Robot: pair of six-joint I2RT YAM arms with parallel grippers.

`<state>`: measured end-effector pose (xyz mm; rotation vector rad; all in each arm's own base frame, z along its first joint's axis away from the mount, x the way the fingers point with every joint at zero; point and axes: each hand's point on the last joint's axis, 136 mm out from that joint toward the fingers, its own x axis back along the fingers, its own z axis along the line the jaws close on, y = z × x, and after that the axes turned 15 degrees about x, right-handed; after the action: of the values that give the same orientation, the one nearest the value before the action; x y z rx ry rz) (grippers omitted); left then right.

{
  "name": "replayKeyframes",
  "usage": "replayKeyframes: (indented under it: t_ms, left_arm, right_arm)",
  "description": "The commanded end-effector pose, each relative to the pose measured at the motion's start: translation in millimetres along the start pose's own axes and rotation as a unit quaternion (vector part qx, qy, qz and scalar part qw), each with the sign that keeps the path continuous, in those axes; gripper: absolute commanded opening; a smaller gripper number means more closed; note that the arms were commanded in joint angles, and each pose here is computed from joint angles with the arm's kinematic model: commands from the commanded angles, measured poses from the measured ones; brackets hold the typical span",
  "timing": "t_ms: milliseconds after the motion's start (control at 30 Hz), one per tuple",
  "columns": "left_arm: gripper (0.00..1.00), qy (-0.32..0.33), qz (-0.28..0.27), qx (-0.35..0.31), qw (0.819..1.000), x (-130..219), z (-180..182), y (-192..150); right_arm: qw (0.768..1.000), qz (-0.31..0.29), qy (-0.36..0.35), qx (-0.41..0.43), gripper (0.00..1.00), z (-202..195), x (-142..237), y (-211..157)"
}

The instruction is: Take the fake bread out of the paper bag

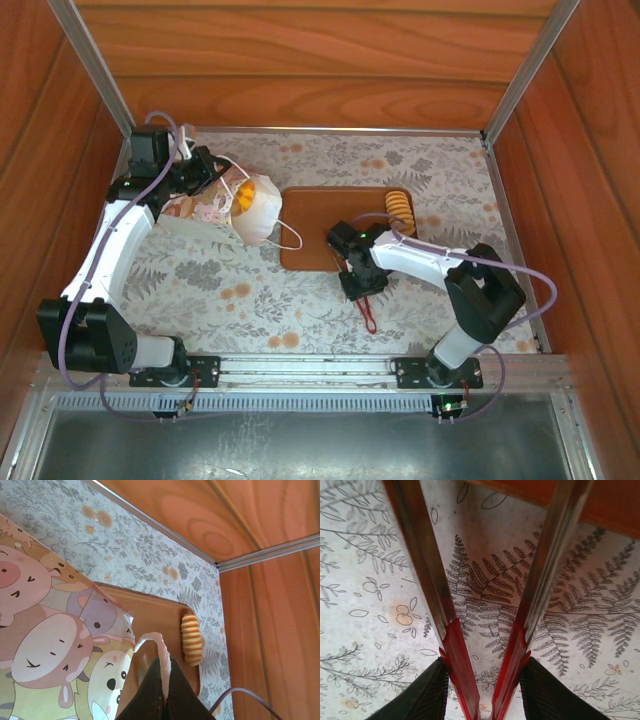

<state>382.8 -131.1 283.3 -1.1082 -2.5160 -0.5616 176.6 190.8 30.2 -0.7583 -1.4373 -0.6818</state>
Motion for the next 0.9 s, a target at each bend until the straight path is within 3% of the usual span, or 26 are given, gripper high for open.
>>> replayKeyframes:
  t_ms: [0, 267, 567, 867]
  left_arm:
    - [0.00, -0.013, -0.005, -0.015, 1.000, 1.8, -6.6, -0.9]
    - [0.00, -0.015, -0.003, -0.015, 1.000, 1.4, -6.9, -0.9]
    - [0.00, -0.017, -0.002, -0.015, 1.000, 1.9, -8.2, -1.2]
    - [0.00, -0.016, -0.003, -0.014, 1.000, 1.6, -7.6, -1.0]
  right_arm:
    - [1.000, 0.020, -0.012, -0.009, 0.43, 1.2, -4.6, -1.1]
    - [0.999, 0.042, -0.006, -0.008, 0.52, 4.9, -10.5, -3.6]
    - [0.995, 0.098, -0.016, -0.021, 0.55, 5.0, -23.9, -5.5]
    - [0.993, 0.116, -0.013, -0.013, 0.50, 5.6, -31.9, 1.0]
